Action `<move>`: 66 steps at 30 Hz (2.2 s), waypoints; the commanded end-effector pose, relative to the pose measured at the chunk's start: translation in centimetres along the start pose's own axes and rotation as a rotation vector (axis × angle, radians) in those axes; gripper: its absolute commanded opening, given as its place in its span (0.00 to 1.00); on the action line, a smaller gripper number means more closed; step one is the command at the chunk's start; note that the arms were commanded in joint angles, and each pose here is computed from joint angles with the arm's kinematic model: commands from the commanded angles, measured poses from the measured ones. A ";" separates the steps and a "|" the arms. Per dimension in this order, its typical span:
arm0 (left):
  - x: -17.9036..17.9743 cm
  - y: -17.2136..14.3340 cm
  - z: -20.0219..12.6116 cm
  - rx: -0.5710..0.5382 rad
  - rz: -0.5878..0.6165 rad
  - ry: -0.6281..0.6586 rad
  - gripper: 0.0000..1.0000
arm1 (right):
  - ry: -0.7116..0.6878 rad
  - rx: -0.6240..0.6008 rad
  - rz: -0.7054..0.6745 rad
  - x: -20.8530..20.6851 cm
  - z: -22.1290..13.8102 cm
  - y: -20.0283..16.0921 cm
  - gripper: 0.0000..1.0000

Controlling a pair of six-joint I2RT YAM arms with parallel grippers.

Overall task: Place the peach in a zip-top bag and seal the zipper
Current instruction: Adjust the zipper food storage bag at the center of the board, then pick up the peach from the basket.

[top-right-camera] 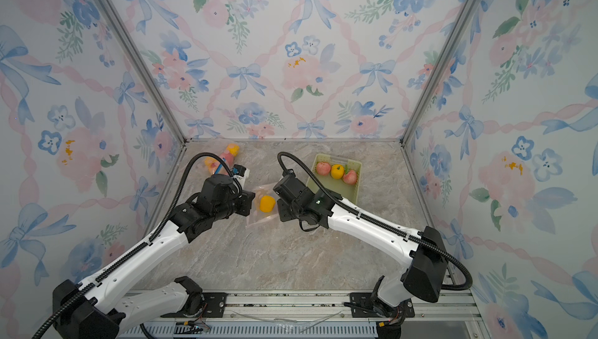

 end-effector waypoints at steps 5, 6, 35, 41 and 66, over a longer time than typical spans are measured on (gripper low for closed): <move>0.0 -0.4 1.0 0.025 -0.058 -0.019 0.00 | 0.110 -0.145 0.019 -1.6 -3.6 2.7 0.57; 0.0 -0.5 1.1 0.031 -0.059 -0.017 0.00 | 0.098 -0.156 0.028 -2.2 -4.1 3.0 0.59; -0.8 -1.1 2.6 0.099 -0.053 -0.062 0.00 | -0.296 0.037 0.315 -25.0 14.1 5.7 0.66; -0.8 -1.3 2.6 0.098 -0.060 -0.063 0.00 | -0.307 0.075 0.320 -26.2 16.6 5.8 0.66; -0.9 -1.7 3.8 0.132 -0.070 -0.073 0.00 | -0.263 0.148 0.309 -27.3 19.2 4.0 0.54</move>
Point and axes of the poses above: each gripper's point midway between its finger pads, its own z axis out along the fingers, its own x axis along the line the jaws close on, y = z × x, the point moved 9 cm from there along -z, back along the fingers, and after that the axes turned 14 degrees about -z, right-handed, at the moved point
